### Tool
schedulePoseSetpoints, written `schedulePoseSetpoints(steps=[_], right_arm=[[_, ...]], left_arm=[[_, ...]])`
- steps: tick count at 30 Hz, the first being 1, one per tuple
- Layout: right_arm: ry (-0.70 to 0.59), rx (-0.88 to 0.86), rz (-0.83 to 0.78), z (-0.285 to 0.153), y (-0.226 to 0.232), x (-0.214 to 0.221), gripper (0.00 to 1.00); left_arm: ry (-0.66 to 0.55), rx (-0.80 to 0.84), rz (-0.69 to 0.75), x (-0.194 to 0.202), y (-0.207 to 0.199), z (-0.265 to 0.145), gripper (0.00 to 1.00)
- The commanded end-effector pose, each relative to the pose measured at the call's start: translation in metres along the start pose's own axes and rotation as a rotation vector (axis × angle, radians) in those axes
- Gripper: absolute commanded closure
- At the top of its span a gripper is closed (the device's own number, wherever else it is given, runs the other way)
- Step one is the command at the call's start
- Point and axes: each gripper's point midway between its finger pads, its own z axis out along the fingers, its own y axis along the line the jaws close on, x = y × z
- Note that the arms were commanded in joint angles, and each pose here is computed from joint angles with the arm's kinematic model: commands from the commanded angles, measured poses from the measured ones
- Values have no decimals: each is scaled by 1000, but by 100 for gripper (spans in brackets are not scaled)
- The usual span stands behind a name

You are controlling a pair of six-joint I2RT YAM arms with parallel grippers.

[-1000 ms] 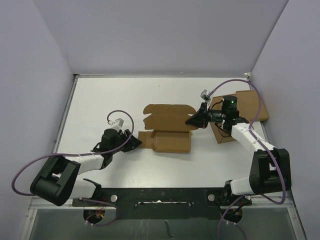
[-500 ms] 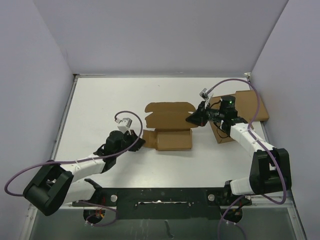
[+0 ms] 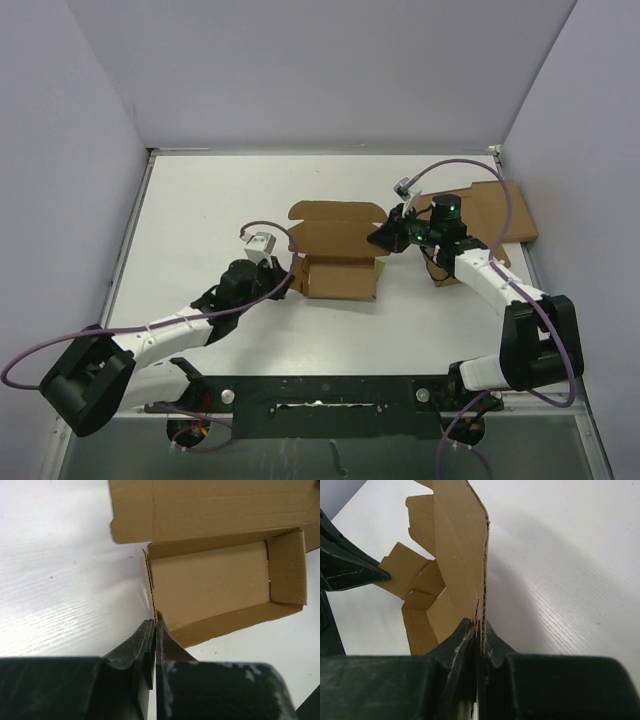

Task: Fold the paper box

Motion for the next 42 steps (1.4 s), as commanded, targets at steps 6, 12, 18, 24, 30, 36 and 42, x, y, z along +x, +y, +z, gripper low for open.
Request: schedulePoseSetpoints(steps=[6, 12, 18, 24, 30, 36, 42], right_arm=[[-20, 20, -61, 7, 4, -8, 100], [-2, -6, -76, 10, 9, -5, 100], [8, -12, -79, 11, 8, -2, 100], [12, -17, -79, 11, 9, -1, 100], [15, -22, -80, 12, 10, -1, 100], [18, -25, -77, 12, 10, 0, 100], [20, -28, -77, 12, 10, 1, 100]], left_arm=[[-38, 7, 102, -33, -25, 4, 100], [-22, 0, 120, -42, -30, 6, 100], [17, 22, 95, -36, -34, 10, 96], [29, 39, 32, -36, -33, 11, 88], [40, 62, -41, -37, -28, 11, 80], [53, 83, -121, -33, -18, 11, 73], [16, 118, -185, -47, -12, 2, 67]])
